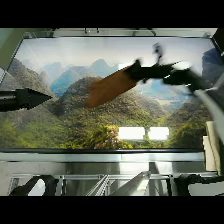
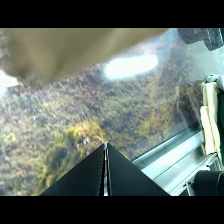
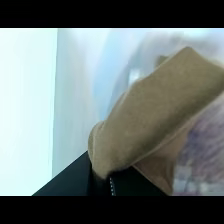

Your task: Fold the shirts.

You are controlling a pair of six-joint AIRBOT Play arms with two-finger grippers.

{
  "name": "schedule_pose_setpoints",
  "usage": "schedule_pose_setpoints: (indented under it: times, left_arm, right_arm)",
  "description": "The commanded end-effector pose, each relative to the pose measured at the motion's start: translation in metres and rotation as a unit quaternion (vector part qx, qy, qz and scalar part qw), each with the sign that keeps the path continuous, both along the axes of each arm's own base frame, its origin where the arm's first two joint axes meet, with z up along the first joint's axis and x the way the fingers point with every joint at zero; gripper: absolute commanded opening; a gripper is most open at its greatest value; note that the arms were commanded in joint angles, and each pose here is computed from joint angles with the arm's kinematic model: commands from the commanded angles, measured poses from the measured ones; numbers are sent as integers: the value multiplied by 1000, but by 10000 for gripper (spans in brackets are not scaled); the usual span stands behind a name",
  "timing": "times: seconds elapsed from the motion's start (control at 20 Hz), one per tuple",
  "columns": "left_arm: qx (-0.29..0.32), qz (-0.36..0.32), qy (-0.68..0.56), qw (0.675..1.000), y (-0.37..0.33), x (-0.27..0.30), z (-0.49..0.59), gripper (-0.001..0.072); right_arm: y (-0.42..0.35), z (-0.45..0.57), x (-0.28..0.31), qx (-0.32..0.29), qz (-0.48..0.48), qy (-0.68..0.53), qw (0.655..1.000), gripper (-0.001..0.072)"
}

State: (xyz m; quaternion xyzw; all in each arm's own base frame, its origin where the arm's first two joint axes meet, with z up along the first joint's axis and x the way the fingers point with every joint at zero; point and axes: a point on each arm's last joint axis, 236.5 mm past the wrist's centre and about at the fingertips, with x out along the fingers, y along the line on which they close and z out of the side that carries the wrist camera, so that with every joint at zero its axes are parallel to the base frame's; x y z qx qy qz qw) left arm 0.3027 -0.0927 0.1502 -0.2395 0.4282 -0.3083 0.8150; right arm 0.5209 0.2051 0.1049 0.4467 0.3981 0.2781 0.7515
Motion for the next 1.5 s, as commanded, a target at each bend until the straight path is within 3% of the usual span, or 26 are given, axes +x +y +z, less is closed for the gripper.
schedule_pose_setpoints:
  times: [0.0,0.1,0.25,0.45,0.6,0.75,1.05,1.3,1.45]
  left_arm:
    - [1,0,0,1000,0,0,0,24]
    - [0,0,0,1000,0,0,0,24]
    - [1,3,-2,1000,1,1,0,24]
    - [4,17,-12,1000,4,9,1,24]
    - [6,13,-15,1000,4,8,1,24]
    - [5,11,-13,1000,4,7,1,24]
    - [8,1,-16,1000,-1,6,0,24]
    - [12,-36,-22,999,-24,0,0,24]
    - [15,-57,-30,998,-37,-3,1,24]
  right_arm:
    - [-177,64,12,-19,-207,22,978,17]
    - [-267,70,-43,-79,-297,93,947,17]
    - [-364,46,-179,-165,-393,272,863,17]
    - [-408,23,-341,-218,-404,472,753,18]
    - [-436,16,-396,-240,-435,506,705,17]
    - [-453,18,-435,-259,-451,530,669,18]
    - [-439,0,-450,-243,-441,557,661,19]
    - [-392,-63,-498,-214,-372,666,610,19]
    - [-387,-79,-522,-229,-347,700,581,19]
